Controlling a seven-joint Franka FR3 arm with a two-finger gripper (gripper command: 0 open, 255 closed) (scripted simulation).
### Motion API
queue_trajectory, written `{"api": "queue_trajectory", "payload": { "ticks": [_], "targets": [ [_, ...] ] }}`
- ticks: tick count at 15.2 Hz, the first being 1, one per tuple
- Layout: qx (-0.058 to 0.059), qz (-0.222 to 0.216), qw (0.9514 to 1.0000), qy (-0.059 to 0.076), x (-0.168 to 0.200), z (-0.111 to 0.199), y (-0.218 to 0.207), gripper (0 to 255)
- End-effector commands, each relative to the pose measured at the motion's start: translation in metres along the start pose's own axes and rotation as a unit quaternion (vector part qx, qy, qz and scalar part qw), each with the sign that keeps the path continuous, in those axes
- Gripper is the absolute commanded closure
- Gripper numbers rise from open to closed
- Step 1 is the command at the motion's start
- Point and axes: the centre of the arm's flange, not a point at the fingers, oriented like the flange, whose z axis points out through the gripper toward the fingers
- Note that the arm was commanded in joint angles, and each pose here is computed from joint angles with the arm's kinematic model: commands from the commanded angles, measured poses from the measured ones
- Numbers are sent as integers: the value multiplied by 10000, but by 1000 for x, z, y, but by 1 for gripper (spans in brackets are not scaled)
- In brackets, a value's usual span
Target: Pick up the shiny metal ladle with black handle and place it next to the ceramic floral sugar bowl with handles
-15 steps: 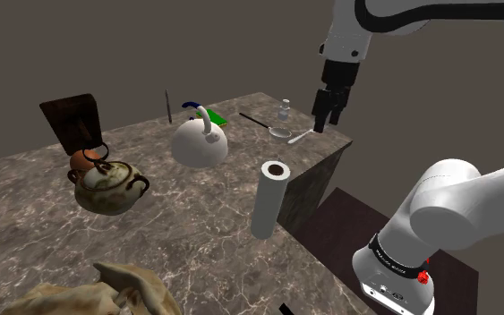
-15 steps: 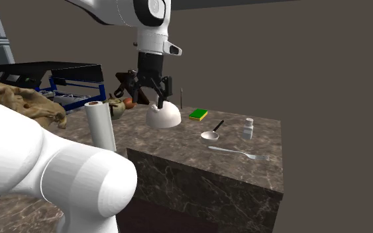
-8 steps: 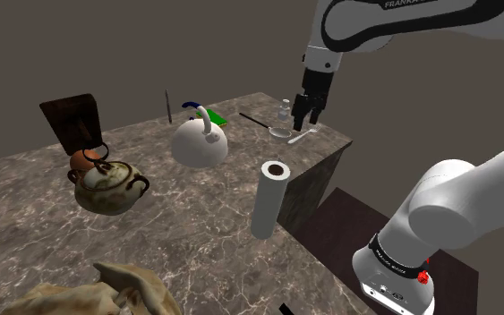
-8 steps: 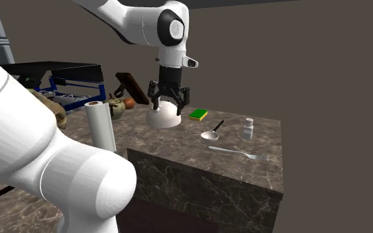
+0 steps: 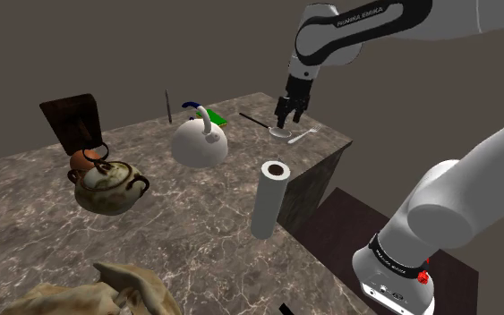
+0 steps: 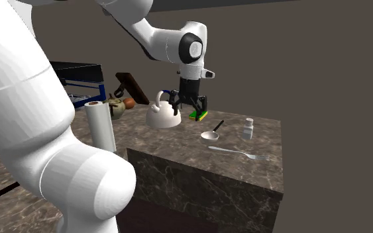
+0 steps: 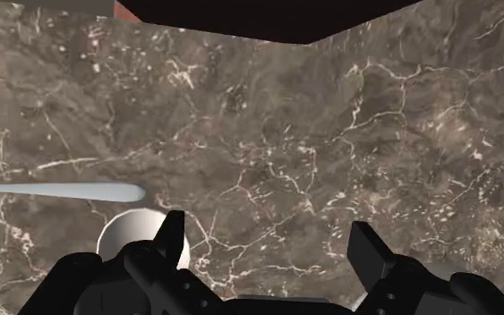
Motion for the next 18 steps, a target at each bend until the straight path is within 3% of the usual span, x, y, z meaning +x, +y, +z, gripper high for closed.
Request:
{"api": "queue_trajectory", "payload": {
  "ticks": [1,15,18],
  "targets": [
    [-7,32,10000,91,19,11,11,0],
    [-24,256,9975,662,156,68,92,0],
    [-25,265,9973,686,164,81,96,0]
  ]
}}
